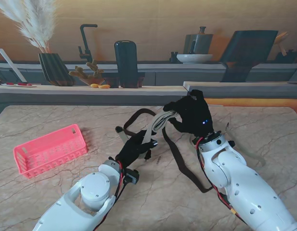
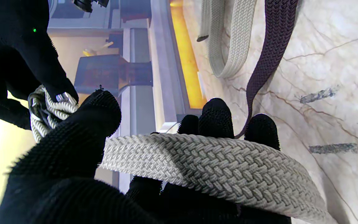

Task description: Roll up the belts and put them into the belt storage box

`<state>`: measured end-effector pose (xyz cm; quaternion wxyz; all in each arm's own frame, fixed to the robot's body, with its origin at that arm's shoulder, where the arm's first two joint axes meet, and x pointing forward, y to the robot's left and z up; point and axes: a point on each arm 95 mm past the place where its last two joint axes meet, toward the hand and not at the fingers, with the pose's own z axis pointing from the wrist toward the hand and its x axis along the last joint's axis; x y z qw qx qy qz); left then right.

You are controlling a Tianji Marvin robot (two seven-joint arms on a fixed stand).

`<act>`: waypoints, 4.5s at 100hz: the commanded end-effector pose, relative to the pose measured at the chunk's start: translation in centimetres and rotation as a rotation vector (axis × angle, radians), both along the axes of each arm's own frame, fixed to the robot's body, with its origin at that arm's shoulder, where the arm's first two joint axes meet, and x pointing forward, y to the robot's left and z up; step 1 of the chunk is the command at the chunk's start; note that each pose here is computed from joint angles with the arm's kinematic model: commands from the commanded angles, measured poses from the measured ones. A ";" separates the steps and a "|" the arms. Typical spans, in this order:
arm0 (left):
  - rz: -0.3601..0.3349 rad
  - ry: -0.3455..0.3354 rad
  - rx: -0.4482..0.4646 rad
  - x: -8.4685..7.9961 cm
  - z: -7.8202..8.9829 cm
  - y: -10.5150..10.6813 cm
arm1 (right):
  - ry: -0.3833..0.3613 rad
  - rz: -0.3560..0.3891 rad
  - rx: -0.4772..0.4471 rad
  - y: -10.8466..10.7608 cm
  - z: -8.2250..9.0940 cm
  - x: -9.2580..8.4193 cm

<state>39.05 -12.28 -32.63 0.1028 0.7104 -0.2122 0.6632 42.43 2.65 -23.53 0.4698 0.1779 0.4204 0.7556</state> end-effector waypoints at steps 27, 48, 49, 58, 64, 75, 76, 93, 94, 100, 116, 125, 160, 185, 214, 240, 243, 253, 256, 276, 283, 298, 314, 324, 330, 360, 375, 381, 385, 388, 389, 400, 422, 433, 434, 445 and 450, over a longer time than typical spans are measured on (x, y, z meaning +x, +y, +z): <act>0.045 -0.026 -0.071 -0.2 -0.4 -2.2 | 0.103 0.017 0.113 3.3 -2.3 0.5; 0.074 -0.049 -0.091 0.0 -0.5 -2.6 | 0.184 0.023 0.177 4.7 -3.7 0.9; 0.076 -0.051 -0.091 0.0 -0.5 -2.6 | 0.190 0.024 0.181 4.7 -3.7 0.9; 0.104 -0.072 -0.099 0.1 -0.4 -2.7 | 0.230 0.032 0.207 5.3 -4.4 0.8; 0.121 -0.085 -0.103 0.2 -0.4 -2.7 | 0.250 0.039 0.210 5.6 -4.8 0.8; 0.144 -0.101 -0.106 0.3 -0.3 -2.5 | 0.293 0.053 0.206 5.9 -5.6 0.9; 0.146 -0.102 -0.106 0.3 -0.3 -2.5 | 0.296 0.054 0.205 5.9 -5.7 0.9; 0.182 -0.120 -0.106 0.3 -0.2 -2.1 | 0.356 0.083 0.202 6.6 -6.8 0.8; 0.184 -0.121 -0.106 0.3 -0.2 -2.1 | 0.358 0.084 0.201 6.7 -6.9 0.8; 0.198 -0.126 -0.106 0.4 -0.1 -2.0 | 0.374 0.093 0.204 6.9 -7.2 0.7; 0.230 -0.127 -0.088 0.6 0.0 -1.9 | 0.429 0.129 0.236 7.8 -8.0 0.2; 0.246 -0.121 -0.080 0.7 0.0 -1.8 | 0.435 0.146 0.237 8.1 -8.2 0.0; 0.303 -0.086 -0.122 0.6 0.2 -1.2 | 0.483 0.166 0.225 7.4 -8.5 -1.0; 0.284 -0.060 -0.142 0.4 0.4 -0.7 | 0.498 0.137 0.190 6.1 -8.1 -1.6; 0.259 -0.037 -0.139 0.5 0.4 -0.2 | 0.479 0.121 0.165 4.7 -7.4 -2.1; 0.222 -0.029 -0.114 0.7 0.2 -0.1 | 0.530 0.149 0.103 4.5 -7.5 -2.2; 0.219 -0.032 -0.109 0.7 0.2 -0.1 | 0.538 0.154 0.096 4.5 -7.5 -2.2; 0.206 -0.041 -0.091 0.8 0.1 0.0 | 0.563 0.168 0.075 4.4 -7.5 -2.1; 0.200 -0.040 -0.088 0.8 0.1 0.1 | 0.567 0.171 0.073 4.3 -7.4 -2.0; 0.163 -0.008 -0.087 0.7 0.0 0.3 | 0.529 0.167 0.064 3.7 -6.7 -1.9; 0.151 0.016 -0.082 0.8 -0.1 0.5 | 0.485 0.165 0.055 3.2 -6.2 -1.8; 0.121 0.071 -0.071 0.9 -0.2 0.6 | 0.411 0.161 0.018 2.4 -5.0 -1.5; 0.068 0.123 -0.063 0.9 -0.2 0.6 | 0.365 0.186 -0.076 1.8 -4.1 -1.2; 0.011 0.147 -0.044 0.9 -0.2 0.5 | 0.332 0.203 -0.153 1.7 -3.8 -0.9; -0.015 0.158 -0.034 0.9 -0.2 0.4 | 0.319 0.211 -0.199 1.7 -3.8 -0.7; -0.102 0.197 -0.022 0.8 0.0 0.0 | 0.291 0.265 -0.325 2.3 -3.9 0.3; -0.129 0.214 -0.019 0.8 0.0 0.0 | 0.301 0.302 -0.351 2.8 -4.2 0.6; -0.136 0.217 -0.018 0.8 0.0 0.0 | 0.303 0.318 -0.356 3.0 -4.3 0.7; -0.140 0.220 -0.015 0.8 0.0 0.0 | 0.306 0.327 -0.358 3.1 -4.3 0.8; -0.143 0.221 -0.012 0.8 0.0 0.0 | 0.309 0.336 -0.357 3.2 -4.4 0.8; -0.144 0.221 -0.011 0.8 0.0 0.0 | 0.310 0.338 -0.357 3.2 -4.4 0.8; -0.150 0.226 -0.007 0.8 0.0 0.0 | 0.312 0.370 -0.366 3.6 -4.5 0.9; -0.162 0.222 -0.002 0.7 0.1 0.1 | 0.326 0.416 -0.393 3.9 -4.7 1.2; -0.177 0.219 -0.006 0.8 0.2 0.1 | 0.335 0.429 -0.403 4.1 -5.0 1.5; -0.179 0.218 -0.007 0.8 0.3 0.1 | 0.335 0.430 -0.403 4.1 -5.0 1.6; -0.206 0.211 -0.008 0.7 0.4 0.2 | 0.342 0.437 -0.406 4.3 -5.2 1.8; -0.217 0.208 -0.008 0.7 0.4 0.2 | 0.345 0.437 -0.407 4.4 -5.3 1.9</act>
